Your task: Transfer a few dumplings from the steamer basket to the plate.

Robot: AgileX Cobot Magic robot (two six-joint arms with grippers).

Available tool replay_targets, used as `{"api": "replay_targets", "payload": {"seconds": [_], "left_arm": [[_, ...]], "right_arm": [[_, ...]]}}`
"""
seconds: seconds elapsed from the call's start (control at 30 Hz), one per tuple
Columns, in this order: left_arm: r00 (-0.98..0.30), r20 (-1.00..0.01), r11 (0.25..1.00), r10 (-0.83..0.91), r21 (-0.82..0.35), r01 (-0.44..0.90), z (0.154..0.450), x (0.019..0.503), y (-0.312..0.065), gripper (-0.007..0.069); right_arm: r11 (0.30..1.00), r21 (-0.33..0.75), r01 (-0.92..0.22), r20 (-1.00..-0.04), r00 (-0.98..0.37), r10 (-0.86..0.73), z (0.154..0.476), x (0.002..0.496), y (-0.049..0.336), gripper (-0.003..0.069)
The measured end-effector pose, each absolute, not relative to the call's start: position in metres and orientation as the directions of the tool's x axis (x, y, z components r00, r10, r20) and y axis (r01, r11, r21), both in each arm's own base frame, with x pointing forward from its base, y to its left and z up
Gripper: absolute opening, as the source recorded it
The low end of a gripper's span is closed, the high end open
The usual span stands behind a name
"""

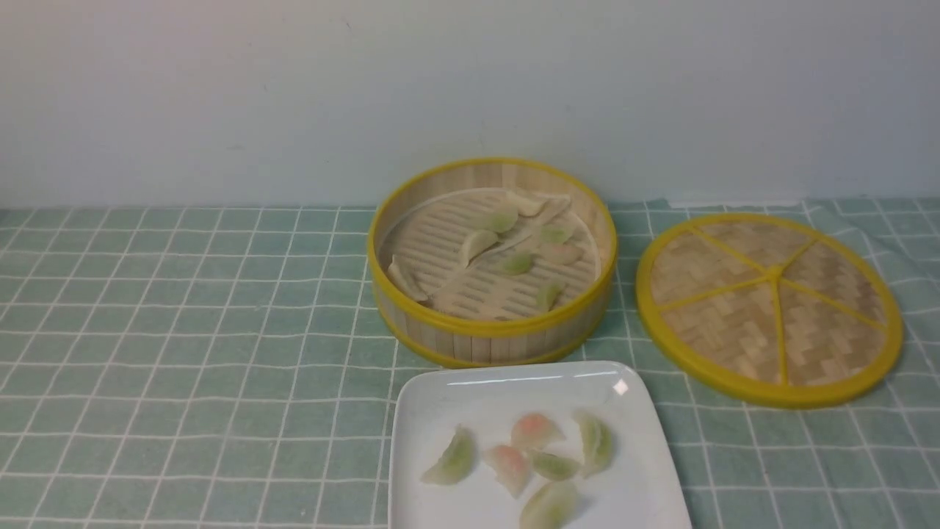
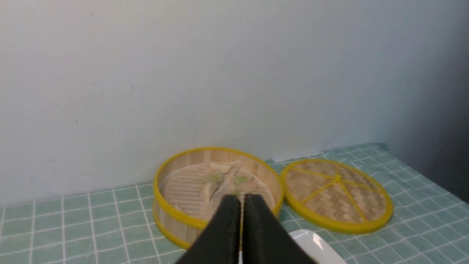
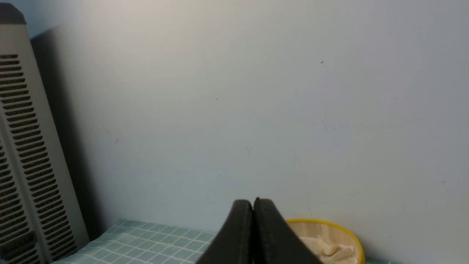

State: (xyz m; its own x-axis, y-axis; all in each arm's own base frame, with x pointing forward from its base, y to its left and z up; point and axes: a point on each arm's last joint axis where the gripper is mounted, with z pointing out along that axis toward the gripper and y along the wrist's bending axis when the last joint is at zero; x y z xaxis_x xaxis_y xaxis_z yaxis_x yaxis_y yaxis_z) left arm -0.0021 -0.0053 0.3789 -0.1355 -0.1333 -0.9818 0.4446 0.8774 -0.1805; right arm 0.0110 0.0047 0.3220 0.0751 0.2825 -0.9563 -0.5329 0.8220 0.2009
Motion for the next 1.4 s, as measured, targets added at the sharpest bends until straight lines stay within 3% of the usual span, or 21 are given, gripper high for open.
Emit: {"api": "replay_targets", "payload": {"seconds": [0.3, 0.7, 0.97, 1.17, 1.4], "left_arm": [[-0.180, -0.981, 0.892, -0.079, -0.150, 0.426, 0.356, 0.003, -0.006, -0.0006], [-0.119, -0.992, 0.941, 0.034, -0.008, 0.338, 0.335, 0.019, -0.003, -0.0006], [-0.126, -0.992, 0.993, 0.030, 0.015, 0.113, 0.249, 0.040, -0.005, -0.0006], [-0.244, -0.969, 0.999, 0.024, 0.015, 0.037, 0.185, 0.052, -0.002, -0.0006], [-0.298, -0.954, 0.999, 0.040, 0.028, 0.044, 0.171, 0.052, -0.002, -0.0006]], "right_arm": [[0.825, 0.192, -0.532, -0.958, 0.080, 0.275, 0.322, 0.011, 0.005, -0.0012], [0.825, 0.190, -0.532, -0.959, 0.081, 0.273, 0.322, 0.011, 0.005, -0.0012], [0.826, 0.188, -0.531, -0.959, 0.082, 0.272, 0.322, 0.011, 0.005, -0.0012], [0.826, 0.188, -0.531, -0.959, 0.082, 0.272, 0.322, 0.011, 0.005, -0.0012], [0.826, 0.188, -0.531, -0.959, 0.082, 0.272, 0.322, 0.011, 0.005, -0.0012]]}}
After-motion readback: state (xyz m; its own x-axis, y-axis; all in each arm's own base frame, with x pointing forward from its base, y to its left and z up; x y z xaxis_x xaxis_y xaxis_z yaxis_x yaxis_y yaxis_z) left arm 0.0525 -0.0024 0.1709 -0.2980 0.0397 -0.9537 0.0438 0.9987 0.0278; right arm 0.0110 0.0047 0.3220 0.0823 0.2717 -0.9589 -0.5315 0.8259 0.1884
